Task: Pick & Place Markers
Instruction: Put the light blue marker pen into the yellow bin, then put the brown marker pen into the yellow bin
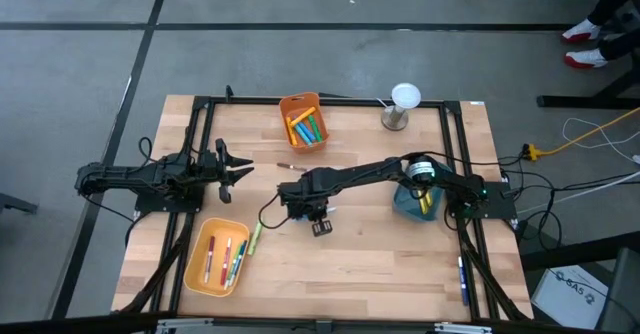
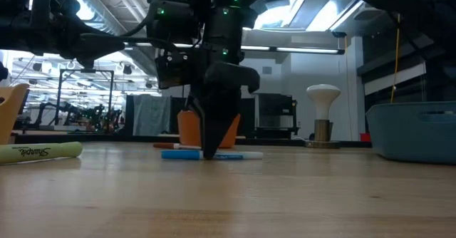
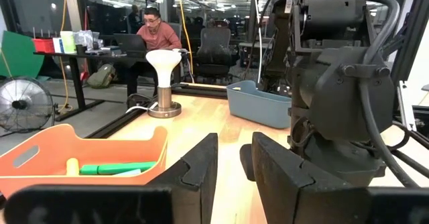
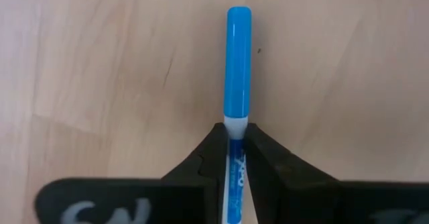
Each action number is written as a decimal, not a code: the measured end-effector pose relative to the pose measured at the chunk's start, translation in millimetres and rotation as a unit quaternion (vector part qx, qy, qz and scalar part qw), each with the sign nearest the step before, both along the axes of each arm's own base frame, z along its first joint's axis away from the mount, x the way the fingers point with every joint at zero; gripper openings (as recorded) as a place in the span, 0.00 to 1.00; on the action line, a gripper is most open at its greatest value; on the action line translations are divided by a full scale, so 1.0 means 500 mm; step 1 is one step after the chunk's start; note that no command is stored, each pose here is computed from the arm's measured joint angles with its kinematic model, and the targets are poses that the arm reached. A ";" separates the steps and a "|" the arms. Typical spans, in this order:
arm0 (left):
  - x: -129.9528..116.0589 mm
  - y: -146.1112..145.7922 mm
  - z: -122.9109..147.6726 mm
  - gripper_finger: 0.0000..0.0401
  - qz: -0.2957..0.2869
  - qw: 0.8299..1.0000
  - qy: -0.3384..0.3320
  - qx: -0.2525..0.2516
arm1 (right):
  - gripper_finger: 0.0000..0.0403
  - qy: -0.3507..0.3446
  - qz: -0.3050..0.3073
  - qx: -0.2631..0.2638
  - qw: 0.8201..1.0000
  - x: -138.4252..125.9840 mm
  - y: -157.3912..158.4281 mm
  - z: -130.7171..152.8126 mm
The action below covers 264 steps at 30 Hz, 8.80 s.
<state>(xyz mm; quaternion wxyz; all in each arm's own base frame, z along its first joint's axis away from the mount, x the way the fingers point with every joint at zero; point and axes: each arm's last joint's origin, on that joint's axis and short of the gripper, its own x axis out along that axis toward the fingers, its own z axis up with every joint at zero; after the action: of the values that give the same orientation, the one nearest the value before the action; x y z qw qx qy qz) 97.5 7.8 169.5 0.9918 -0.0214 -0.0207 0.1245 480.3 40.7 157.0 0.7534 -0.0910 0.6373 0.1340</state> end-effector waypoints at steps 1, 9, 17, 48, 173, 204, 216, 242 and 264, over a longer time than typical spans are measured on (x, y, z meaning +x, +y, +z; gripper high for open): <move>0.000 0.000 0.000 0.22 0.000 1.000 0.000 0.000 | 0.12 0.004 -0.004 -0.001 1.000 -0.001 0.000 0.000; 0.000 0.000 0.000 0.23 0.000 1.000 0.000 0.000 | 0.12 0.023 -0.014 -0.031 0.999 -0.009 -0.001 -0.003; 0.000 0.000 0.000 0.22 0.000 1.000 0.000 0.000 | 0.12 0.020 -0.012 -0.029 0.999 -0.008 -0.001 -0.004; 0.000 0.000 0.000 0.23 0.000 1.000 0.000 0.000 | 0.16 0.006 -0.060 -0.047 0.997 -0.004 0.010 -0.004; 0.029 -0.019 0.028 0.09 -0.161 0.980 0.120 -0.021 | 0.22 -0.346 -0.149 0.027 0.926 0.092 -0.046 0.258; 0.043 -0.122 0.172 0.09 -0.446 0.819 0.318 -0.171 | 0.50 -0.135 -0.199 0.165 0.957 0.040 -0.003 0.217; 0.027 -0.159 0.132 0.09 -0.417 0.736 0.467 -0.256 | 0.50 -0.131 -0.194 0.161 0.959 0.038 -0.004 0.216; 0.030 -0.155 0.106 0.15 -0.321 0.733 0.530 -0.281 | 0.50 -0.145 -0.190 0.125 0.963 0.040 -0.007 0.211; 0.031 -0.155 0.106 0.37 -0.336 0.741 0.524 -0.251 | 0.50 -0.132 -0.188 0.110 0.967 0.048 -0.008 0.183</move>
<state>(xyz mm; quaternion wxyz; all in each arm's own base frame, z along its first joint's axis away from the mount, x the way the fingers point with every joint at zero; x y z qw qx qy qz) 112.9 -69.5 222.3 0.7825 -0.2067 0.5429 -0.2242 504.4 36.8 248.7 0.8481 0.0964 0.5190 0.0462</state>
